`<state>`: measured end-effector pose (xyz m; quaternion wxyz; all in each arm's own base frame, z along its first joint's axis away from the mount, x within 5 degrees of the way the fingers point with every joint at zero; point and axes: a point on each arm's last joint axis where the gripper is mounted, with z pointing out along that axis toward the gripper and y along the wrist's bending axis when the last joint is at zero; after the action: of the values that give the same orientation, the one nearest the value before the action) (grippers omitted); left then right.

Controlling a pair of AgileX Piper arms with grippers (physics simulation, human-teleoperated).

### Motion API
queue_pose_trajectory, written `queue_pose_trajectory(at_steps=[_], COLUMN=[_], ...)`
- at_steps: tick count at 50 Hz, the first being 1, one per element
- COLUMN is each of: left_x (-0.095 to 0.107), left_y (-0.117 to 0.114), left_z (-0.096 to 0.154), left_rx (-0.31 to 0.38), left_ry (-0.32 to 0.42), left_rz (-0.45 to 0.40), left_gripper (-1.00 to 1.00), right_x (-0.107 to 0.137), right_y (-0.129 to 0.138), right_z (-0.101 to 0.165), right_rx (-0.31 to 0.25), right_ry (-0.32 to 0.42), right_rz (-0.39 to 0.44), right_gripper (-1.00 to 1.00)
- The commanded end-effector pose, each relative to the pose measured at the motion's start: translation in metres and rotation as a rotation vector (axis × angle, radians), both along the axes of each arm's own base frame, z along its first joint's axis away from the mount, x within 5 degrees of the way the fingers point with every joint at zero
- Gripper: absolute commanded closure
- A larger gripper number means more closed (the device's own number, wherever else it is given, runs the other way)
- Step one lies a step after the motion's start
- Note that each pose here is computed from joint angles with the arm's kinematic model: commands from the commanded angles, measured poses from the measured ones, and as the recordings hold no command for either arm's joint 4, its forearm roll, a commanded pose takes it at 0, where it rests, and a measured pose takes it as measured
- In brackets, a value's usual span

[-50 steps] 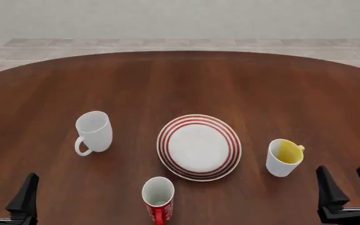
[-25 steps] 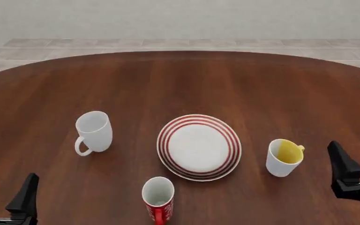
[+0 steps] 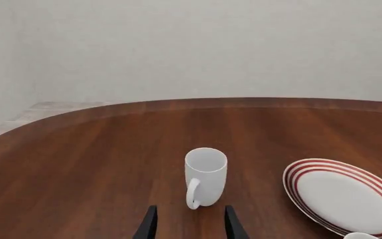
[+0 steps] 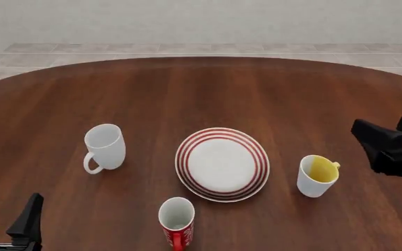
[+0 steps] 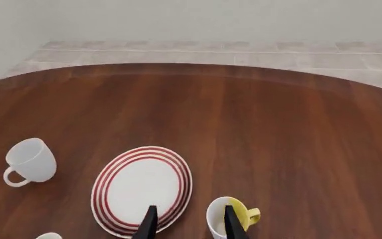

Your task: Pick up the red mug and put it on the plate

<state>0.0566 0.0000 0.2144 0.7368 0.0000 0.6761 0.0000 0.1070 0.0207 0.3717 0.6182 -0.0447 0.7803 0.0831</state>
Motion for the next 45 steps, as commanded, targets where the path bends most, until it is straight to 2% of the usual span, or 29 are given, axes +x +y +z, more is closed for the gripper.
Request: queue_pose_trajectory(at_steps=[1,8,21,29,31,32,45], left_x=[0.0,0.0,0.0,0.0,0.0,0.0,0.0], left_y=[0.0,0.0,0.0,0.0,0.0,0.0,0.0], left_z=[0.0,0.0,0.0,0.0,0.0,0.0,0.0], left_rx=[0.0,0.0,0.0,0.0,0.0,0.0,0.0], left_ry=[0.0,0.0,0.0,0.0,0.0,0.0,0.0], left_rz=[0.0,0.0,0.0,0.0,0.0,0.0,0.0], left_gripper=[-1.0,-1.0,-1.0,-1.0,-1.0,-1.0,-1.0], right_x=[0.031,0.055,0.084,0.091,0.092,0.092,0.092], right_y=[0.031,0.054,0.108,0.147,0.15,0.165,0.209], right_z=[0.011,0.002,-0.018,-0.031,-0.031,-0.036,-0.064], right_rx=[0.028,0.051,0.028,0.014,0.013,0.019,-0.009], right_ry=[0.122,0.186,0.273,0.311,0.313,0.335,0.394], right_rz=[0.152,0.206,0.354,0.453,0.46,0.489,0.58], right_gripper=[-1.0,-1.0,-1.0,-1.0,-1.0,-1.0,-1.0])
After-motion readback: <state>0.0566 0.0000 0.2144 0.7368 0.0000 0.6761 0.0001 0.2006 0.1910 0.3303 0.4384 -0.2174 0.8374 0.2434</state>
